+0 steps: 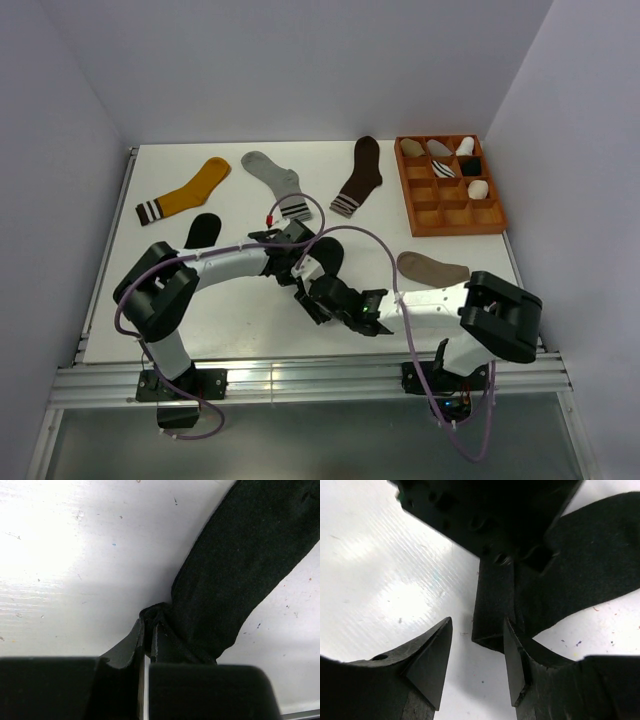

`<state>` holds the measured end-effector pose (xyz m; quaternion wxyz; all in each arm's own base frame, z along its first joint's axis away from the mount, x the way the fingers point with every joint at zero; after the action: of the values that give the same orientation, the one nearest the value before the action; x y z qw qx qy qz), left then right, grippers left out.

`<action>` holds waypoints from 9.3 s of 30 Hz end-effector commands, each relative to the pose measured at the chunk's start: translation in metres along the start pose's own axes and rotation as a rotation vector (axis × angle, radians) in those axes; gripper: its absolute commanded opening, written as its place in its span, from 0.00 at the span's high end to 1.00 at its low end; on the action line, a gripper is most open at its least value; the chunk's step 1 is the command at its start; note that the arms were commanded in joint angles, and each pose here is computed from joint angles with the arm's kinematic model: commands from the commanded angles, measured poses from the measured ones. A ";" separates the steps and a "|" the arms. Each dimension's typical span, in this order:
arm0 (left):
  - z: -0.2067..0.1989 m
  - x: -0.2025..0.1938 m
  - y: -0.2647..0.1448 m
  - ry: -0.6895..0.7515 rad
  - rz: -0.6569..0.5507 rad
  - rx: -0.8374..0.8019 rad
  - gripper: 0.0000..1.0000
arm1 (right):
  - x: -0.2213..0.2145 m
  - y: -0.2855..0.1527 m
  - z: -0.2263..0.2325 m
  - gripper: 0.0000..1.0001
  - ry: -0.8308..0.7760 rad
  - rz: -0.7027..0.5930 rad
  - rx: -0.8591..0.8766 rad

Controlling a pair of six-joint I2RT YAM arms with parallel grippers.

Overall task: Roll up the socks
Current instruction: Roll the sock at the center of the board.

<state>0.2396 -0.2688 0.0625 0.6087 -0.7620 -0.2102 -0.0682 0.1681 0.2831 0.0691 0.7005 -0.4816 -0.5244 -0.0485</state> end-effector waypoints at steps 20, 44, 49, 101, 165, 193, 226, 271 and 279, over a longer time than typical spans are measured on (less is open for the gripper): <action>0.018 0.006 -0.008 0.010 0.004 0.003 0.79 | -0.019 0.035 0.004 0.93 -0.075 0.117 -0.077; 0.077 0.035 -0.071 -0.369 -0.243 -0.150 0.31 | 0.037 0.017 0.015 1.00 0.461 0.298 0.588; 0.069 0.012 -0.066 -0.356 -0.209 -0.188 0.33 | 0.024 0.023 0.004 1.00 0.618 0.349 0.666; 0.064 -0.037 -0.004 -0.401 -0.022 -0.046 0.74 | -0.006 0.046 -0.024 0.98 0.912 0.425 0.588; 0.048 -0.016 -0.001 -0.195 0.022 -0.024 0.68 | -0.014 0.035 0.027 0.88 -0.050 0.209 0.004; 0.065 -0.003 -0.041 -0.388 -0.141 -0.189 0.28 | -0.003 0.048 -0.001 1.00 0.648 0.514 0.743; 0.070 -0.027 0.001 -0.285 0.010 -0.016 0.99 | 0.031 0.026 -0.045 0.48 0.476 0.227 0.327; 0.061 -0.024 -0.001 -0.223 0.031 -0.040 0.84 | -0.010 0.044 0.029 0.92 -0.153 0.143 0.020; 0.067 -0.002 -0.028 -0.287 -0.095 -0.054 0.38 | -0.009 0.031 0.035 1.00 -0.022 0.248 0.193</action>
<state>0.2228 -0.2166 0.0635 0.5314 -0.7881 -0.3104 0.0110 0.1765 0.3257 0.0502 0.6852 -0.4922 -0.5358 0.0350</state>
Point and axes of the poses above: each gripper's point midway between its finger pads, its own y axis out along the fingers, its own z axis along the line the jaws close on, x = y × z, the point moved 4 cm from there along -y, back along the fingers, and after that the axes turned 3 degrees about y, right-handed, at the moved point
